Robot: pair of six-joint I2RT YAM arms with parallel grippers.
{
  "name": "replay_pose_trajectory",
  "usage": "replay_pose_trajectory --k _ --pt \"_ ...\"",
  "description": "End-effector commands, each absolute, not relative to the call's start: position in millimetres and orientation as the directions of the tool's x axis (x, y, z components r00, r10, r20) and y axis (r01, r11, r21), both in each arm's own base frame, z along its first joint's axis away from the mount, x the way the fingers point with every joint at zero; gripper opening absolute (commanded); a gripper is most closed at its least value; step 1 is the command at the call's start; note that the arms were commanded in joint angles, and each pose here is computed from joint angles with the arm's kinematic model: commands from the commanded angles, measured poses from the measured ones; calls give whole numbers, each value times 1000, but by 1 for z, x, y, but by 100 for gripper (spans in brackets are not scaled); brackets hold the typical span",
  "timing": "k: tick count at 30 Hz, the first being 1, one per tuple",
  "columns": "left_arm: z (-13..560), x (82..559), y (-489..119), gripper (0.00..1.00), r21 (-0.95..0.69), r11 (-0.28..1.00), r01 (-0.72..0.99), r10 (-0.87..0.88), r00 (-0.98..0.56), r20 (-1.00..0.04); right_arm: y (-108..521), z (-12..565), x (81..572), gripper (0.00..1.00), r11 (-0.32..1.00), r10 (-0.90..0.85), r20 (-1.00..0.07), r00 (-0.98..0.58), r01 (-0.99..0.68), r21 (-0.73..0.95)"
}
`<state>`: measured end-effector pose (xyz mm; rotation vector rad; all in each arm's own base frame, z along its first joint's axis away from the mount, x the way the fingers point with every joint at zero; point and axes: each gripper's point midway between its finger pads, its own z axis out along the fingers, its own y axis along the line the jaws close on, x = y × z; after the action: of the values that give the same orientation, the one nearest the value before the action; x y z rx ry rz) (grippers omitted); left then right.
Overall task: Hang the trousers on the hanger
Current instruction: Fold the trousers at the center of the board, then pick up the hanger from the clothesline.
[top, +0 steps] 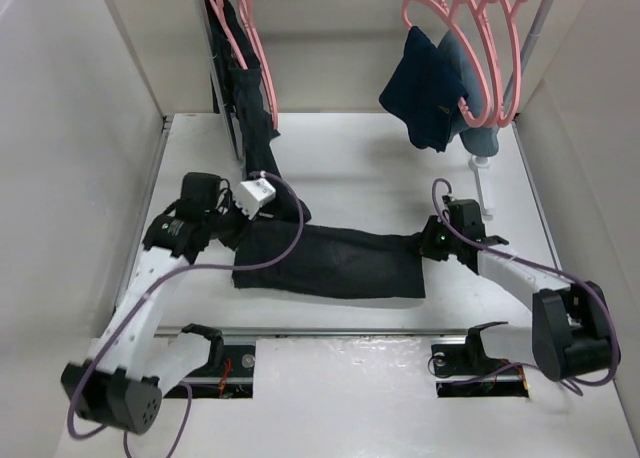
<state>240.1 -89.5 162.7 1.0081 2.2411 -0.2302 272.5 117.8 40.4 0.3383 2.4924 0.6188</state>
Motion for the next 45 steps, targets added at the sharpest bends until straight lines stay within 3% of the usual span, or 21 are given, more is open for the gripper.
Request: replay_pose_trajectory --k 1,12,13,17,18,23,25,28,32,35,36,38,39,41,44,45 --pt "225 252 -88 0 233 682 693 596 -343 -726 110 57 286 0 865 373 -534 -759 76 496" --pt "97 296 -41 0 287 760 583 644 -613 -458 96 54 297 0 877 391 -548 -739 118 466" --pt "91 301 -31 0 292 783 549 619 -647 -445 96 54 298 20 882 381 -548 -745 114 458" --pt "78 323 -15 34 337 820 463 571 -707 -417 92 61 298 99 888 373 -531 -761 126 443" --pt "81 322 -18 44 317 820 476 572 -706 -418 87 63 297 99 895 376 -537 -755 145 423" --pt "102 296 -25 60 271 820 504 571 -685 -452 82 87 262 99 885 441 -493 -750 272 379" --pt "98 276 -27 60 248 788 563 610 -665 -431 95 92 247 99 867 461 -461 -758 274 416" --pt "102 250 -45 59 185 742 644 639 -596 -486 117 93 221 98 817 525 -400 -751 312 486" --pt "64 246 -39 60 238 745 623 653 -608 -451 123 74 214 84 815 541 -416 -731 336 472" --pt "32 245 -22 46 281 762 583 647 -677 -352 109 49 211 82 823 547 -363 -754 408 394" --pt "36 246 -20 45 277 774 569 633 -689 -353 119 73 223 82 838 522 -402 -752 365 406" --pt "60 253 -25 45 245 801 546 593 -665 -454 123 105 221 82 874 470 -474 -745 317 369" --pt "76 258 -28 48 260 803 537 586 -631 -507 134 146 230 82 890 440 -570 -694 249 383" --pt "113 256 -32 53 308 794 524 587 -530 -612 139 184 227 82 924 356 -653 -668 146 355" --pt "140 240 -41 62 342 742 577 624 -405 -668 172 254 224 75 935 164 -767 -620 -151 322" --pt "141 235 -43 62 343 728 593 633 -390 -669 182 269 222 69 924 115 -788 -605 -227 309"
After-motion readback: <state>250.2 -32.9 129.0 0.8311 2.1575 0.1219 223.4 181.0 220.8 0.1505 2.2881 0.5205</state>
